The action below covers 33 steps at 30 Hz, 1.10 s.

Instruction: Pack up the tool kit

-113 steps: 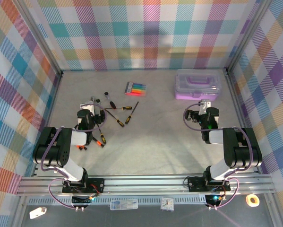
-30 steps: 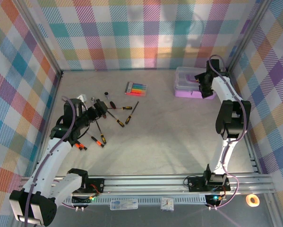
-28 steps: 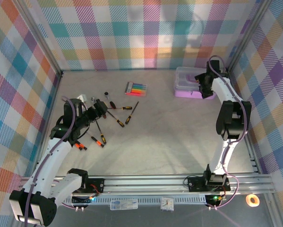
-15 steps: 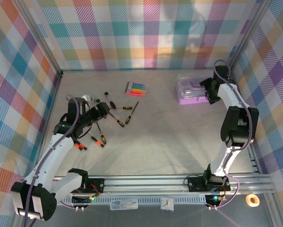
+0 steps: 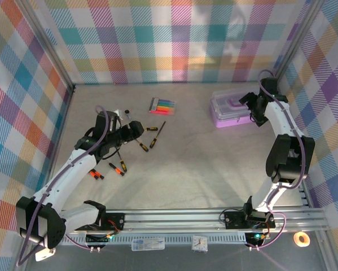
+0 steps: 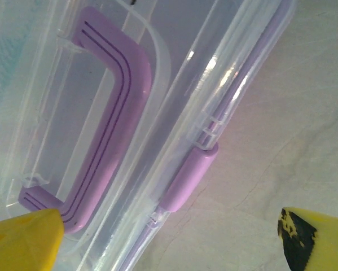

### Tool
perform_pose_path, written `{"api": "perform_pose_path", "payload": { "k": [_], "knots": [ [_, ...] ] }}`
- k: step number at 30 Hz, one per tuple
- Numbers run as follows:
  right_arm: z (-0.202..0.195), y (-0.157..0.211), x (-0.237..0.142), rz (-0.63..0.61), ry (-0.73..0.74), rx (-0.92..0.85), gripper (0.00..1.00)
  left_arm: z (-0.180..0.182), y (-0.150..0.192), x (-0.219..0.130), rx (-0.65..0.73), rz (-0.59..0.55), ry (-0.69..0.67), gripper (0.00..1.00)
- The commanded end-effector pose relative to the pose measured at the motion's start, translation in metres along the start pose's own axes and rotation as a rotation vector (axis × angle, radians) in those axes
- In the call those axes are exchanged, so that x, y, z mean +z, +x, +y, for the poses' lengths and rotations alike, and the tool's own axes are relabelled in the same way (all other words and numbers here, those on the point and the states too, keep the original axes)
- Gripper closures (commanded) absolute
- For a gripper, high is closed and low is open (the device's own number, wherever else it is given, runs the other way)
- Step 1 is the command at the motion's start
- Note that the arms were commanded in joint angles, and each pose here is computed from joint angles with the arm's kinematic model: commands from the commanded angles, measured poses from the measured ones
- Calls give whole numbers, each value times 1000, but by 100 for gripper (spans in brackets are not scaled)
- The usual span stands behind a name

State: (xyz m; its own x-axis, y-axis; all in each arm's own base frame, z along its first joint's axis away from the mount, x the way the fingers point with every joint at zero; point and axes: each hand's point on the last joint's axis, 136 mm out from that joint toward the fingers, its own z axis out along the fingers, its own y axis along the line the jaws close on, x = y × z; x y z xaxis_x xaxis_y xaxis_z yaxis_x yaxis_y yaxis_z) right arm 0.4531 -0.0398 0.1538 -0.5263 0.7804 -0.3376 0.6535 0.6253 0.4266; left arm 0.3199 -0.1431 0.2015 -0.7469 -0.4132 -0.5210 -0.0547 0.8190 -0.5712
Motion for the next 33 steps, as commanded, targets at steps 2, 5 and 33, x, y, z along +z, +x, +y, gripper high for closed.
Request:
{"api": "perform_pose_path", "payload": {
  "k": [2,5,33],
  "knots": [
    [11,-1,23,81,10,36,2,-15,-1,6,43,7,12,20],
    [8,1,41,104,32,57,3,-19,6,8,64,30,10,20],
    [-21,164,15,395,-84,-395,36,-29,-1,4,112,51,-21,20]
  ]
}}
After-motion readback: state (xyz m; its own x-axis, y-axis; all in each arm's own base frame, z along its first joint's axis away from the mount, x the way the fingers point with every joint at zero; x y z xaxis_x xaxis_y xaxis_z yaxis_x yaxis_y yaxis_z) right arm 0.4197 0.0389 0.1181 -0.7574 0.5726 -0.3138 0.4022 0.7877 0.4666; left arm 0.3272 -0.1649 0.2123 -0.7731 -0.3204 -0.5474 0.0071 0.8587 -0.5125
